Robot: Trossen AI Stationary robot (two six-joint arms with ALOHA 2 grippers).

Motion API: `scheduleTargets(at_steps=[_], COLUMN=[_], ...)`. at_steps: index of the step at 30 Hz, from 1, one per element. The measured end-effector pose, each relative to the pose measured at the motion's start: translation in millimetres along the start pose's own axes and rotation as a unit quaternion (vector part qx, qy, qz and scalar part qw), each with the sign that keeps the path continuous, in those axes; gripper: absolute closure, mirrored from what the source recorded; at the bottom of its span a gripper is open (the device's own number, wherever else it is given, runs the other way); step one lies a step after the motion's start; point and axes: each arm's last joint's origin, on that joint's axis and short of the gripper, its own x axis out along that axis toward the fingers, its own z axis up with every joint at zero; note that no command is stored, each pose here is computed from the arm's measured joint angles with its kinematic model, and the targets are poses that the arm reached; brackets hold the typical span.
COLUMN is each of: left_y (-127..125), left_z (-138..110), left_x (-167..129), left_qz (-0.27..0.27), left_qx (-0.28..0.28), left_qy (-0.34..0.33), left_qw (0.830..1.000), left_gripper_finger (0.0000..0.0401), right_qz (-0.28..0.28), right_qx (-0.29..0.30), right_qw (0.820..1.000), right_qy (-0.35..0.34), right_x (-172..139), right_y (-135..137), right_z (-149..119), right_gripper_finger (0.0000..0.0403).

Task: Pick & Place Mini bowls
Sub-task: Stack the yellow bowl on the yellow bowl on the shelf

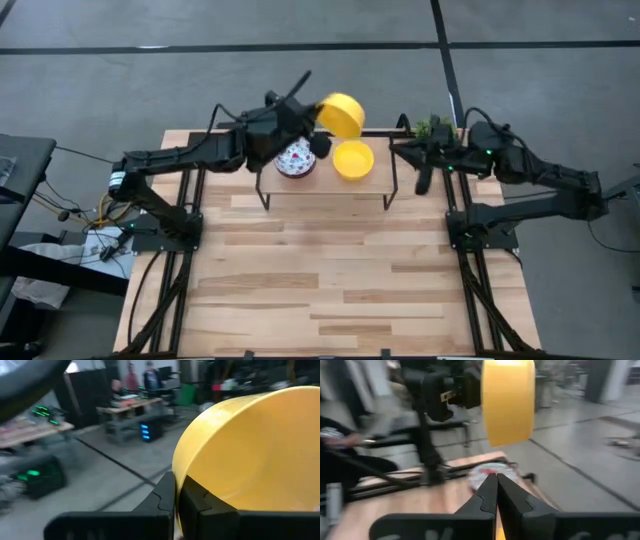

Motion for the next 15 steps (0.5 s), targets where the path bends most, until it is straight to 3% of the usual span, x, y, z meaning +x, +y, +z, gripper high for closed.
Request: scheduleTargets(at_steps=[8,15], left_y=[34,47], left_z=[-2,-3], left_x=[23,32], left_qz=[0.055,0.019], left_qx=[0.039,0.050], left_qy=[0.003,-0.004], left_qw=[0.998,0.999], left_gripper_finger=[0.0398,0.0398], right_qz=[-0.138,-0.259], right_qx=[-0.061,-0.137], right_qw=[0.988,0.954], right_qy=[0.021,0.062], right_x=[43,92], right_y=[14,29], right_z=[33,44], right_gripper_finger=[0.0403,0.0375])
